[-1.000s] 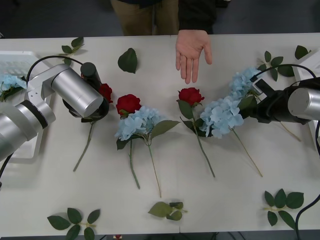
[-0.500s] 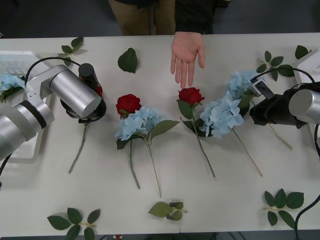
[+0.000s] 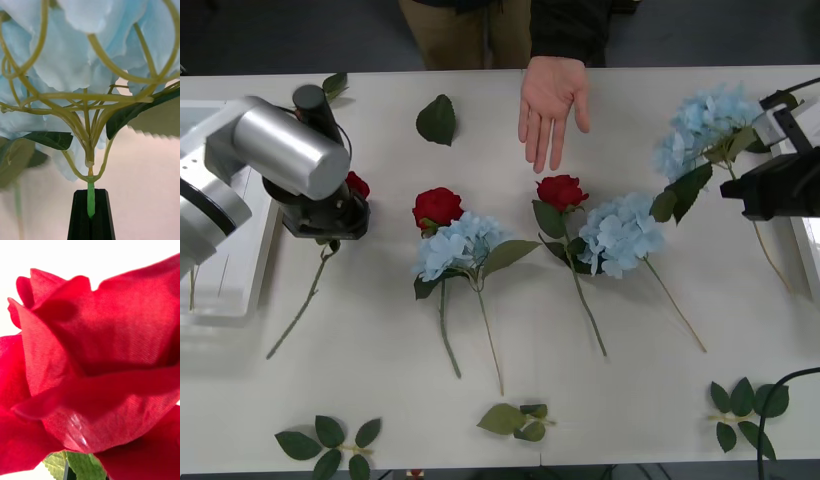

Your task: Place the red flowers into the right box and the blue flowers into the left box. If a person shows an open palm, hand one flower to the person first, then continue sorting.

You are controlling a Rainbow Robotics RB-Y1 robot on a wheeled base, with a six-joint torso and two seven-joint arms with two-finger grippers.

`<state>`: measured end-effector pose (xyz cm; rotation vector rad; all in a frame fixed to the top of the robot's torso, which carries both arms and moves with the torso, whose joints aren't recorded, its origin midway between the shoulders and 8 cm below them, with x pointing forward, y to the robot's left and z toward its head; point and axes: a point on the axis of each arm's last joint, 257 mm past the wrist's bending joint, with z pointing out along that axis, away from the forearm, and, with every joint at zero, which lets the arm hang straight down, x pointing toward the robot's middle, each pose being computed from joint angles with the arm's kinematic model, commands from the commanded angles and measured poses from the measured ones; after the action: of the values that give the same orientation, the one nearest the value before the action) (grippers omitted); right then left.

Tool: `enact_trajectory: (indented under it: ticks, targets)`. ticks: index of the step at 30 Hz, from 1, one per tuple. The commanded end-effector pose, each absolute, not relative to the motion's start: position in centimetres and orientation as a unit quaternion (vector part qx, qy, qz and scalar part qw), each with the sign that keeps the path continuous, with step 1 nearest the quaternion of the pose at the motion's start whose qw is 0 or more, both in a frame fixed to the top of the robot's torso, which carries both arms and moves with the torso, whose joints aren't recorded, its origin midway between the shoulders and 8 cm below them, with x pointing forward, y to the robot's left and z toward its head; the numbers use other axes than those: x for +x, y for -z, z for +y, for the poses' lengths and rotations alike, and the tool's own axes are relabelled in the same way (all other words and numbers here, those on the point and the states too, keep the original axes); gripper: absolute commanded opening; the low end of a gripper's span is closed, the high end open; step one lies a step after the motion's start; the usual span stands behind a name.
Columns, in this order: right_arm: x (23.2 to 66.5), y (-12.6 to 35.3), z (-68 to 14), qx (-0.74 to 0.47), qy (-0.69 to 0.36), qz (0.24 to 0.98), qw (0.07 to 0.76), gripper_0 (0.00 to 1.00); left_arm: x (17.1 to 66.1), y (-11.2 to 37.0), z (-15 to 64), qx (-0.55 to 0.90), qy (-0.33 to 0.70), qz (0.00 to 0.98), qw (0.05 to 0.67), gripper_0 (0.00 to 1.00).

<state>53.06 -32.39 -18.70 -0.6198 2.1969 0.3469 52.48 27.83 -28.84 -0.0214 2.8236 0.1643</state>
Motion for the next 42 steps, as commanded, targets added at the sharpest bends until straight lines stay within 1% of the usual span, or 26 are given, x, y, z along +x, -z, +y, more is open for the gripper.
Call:
enact_trajectory:
  ticks: [1,3,7,9,10,12,13,15,16,18,19,21,26,32,42]
  targets:
    - [53.0,11.3,-26.5,-0.219,-0.179,0.849,0.447,0.0,52.4,21.3,28.7,0.033,-0.001,0.983,0.179,0.0]
    - [52.7,8.2,-23.1,-0.189,-0.2,0.843,0.463,0.0,52.4,18.3,27.4,0.072,0.029,0.978,0.195,0.0]
    - [52.6,4.4,-17.3,-0.153,-0.225,0.823,0.499,0.0,53.0,14.4,24.5,0.152,0.07,0.954,0.247,0.0]
    - [52.7,2.9,-13.9,-0.132,-0.246,0.806,0.523,0.0,53.5,12.3,21.9,0.203,0.102,0.928,0.296,0.0]
    - [52.8,2.4,-13.2,-0.124,-0.254,0.8,0.529,0.0,53.6,11.9,21.4,0.215,0.108,0.92,0.311,0.0]
    - [53.2,1.2,-10.5,-0.109,-0.274,0.779,0.554,0.0,54.0,9.7,19.0,0.255,0.135,0.881,0.376,0.0]
    - [53.4,0.9,-9.9,-0.106,-0.279,0.772,0.561,0.0,54.0,9.1,18.4,0.265,0.142,0.868,0.395,0.0]
    - [53.9,-0.5,-7.8,-0.097,-0.287,0.748,0.591,0.0,53.9,6.4,15.8,0.297,0.186,0.812,0.467,0.0]
    - [54.0,-0.7,-7.3,-0.095,-0.287,0.743,0.597,0.0,53.7,5.6,15.2,0.303,0.197,0.797,0.483,0.0]
    - [54.6,-1.9,-5.9,-0.082,-0.288,0.727,0.618,0.0,52.8,2.8,13.1,0.328,0.243,0.734,0.543,0.0]
    - [54.8,-2.2,-5.5,-0.079,-0.287,0.724,0.622,0.0,52.5,2.1,12.7,0.334,0.253,0.719,0.555,0.0]
    - [55.5,-3.3,-4.6,-0.07,-0.277,0.714,0.639,0.0,51.4,-0.4,11.2,0.357,0.283,0.66,0.598,0.0]
    - [57.9,-5.6,-3.6,-0.052,-0.249,0.685,0.683,0.0,49.1,-4.4,9.6,0.352,0.349,0.582,0.644,0.0]
    - [60.1,-6.2,-3.4,-0.03,-0.263,0.661,0.702,0.0,47.5,-7.8,8.7,0.345,0.387,0.519,0.679,0.0]
    - [60.2,-5.9,-3.4,-0.028,-0.265,0.663,0.7,0.0,47.2,-7.8,8.9,0.339,0.394,0.512,0.684,0.0]
